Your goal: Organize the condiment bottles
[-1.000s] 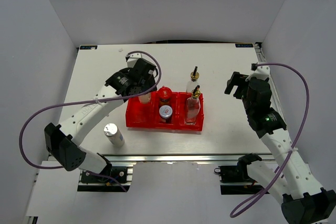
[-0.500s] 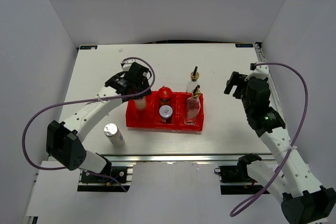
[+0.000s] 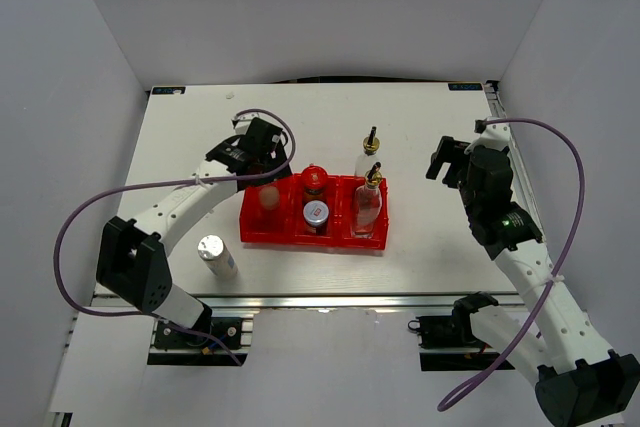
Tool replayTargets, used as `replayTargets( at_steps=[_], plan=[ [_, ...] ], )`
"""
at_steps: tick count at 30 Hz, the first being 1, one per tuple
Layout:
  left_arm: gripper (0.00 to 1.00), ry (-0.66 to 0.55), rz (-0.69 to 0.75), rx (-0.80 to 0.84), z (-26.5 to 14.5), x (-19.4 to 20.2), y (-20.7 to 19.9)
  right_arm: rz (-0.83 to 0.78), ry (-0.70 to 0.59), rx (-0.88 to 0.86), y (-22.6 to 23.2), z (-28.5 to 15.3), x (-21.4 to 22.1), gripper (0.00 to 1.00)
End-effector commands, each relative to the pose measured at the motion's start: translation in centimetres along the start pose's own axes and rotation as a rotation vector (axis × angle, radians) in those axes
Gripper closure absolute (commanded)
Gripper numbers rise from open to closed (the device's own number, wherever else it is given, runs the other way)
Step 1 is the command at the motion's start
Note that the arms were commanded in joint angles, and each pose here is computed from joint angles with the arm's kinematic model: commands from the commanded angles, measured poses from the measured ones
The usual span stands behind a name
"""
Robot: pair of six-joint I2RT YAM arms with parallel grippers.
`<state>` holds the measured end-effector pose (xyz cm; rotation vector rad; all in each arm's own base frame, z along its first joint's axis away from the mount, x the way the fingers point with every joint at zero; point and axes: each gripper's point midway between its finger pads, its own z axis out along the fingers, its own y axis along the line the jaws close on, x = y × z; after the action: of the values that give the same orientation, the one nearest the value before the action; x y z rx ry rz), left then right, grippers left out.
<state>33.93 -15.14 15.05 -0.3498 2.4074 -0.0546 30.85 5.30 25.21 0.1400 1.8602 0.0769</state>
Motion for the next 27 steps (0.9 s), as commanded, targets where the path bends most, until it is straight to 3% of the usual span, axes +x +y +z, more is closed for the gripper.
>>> replayTargets(
  at_steps=[1, 10, 15, 21, 27],
  plan=[
    [0.02, -0.021, -0.009, 0.031, -0.2, -1.1, -0.7, 0.019, -0.05, 0.006, 0.0, 0.1, -1.4, 0.11],
    [0.02, -0.045, -0.015, 0.021, -2.1, -2.1, 0.0, 0.015, -0.033, -0.004, 0.2, 0.3, -1.0, 0.11],
    [0.02, -0.131, -0.04, 0.012, -5.6, -4.7, 1.1, 0.017, -0.039, -0.005, 0.2, 0.2, -1.1, 0.11],
    [0.02, -0.178, -0.078, -0.06, -9.4, -4.7, 5.0, 0.014, -0.033, 0.023, -0.3, 0.4, -1.0, 0.11],
    [0.02, -0.108, -0.127, -0.239, -10.9, -1.1, 10.2, 0.014, -0.026, 0.017, -0.1, 0.5, -0.9, 0.11]
  ],
)
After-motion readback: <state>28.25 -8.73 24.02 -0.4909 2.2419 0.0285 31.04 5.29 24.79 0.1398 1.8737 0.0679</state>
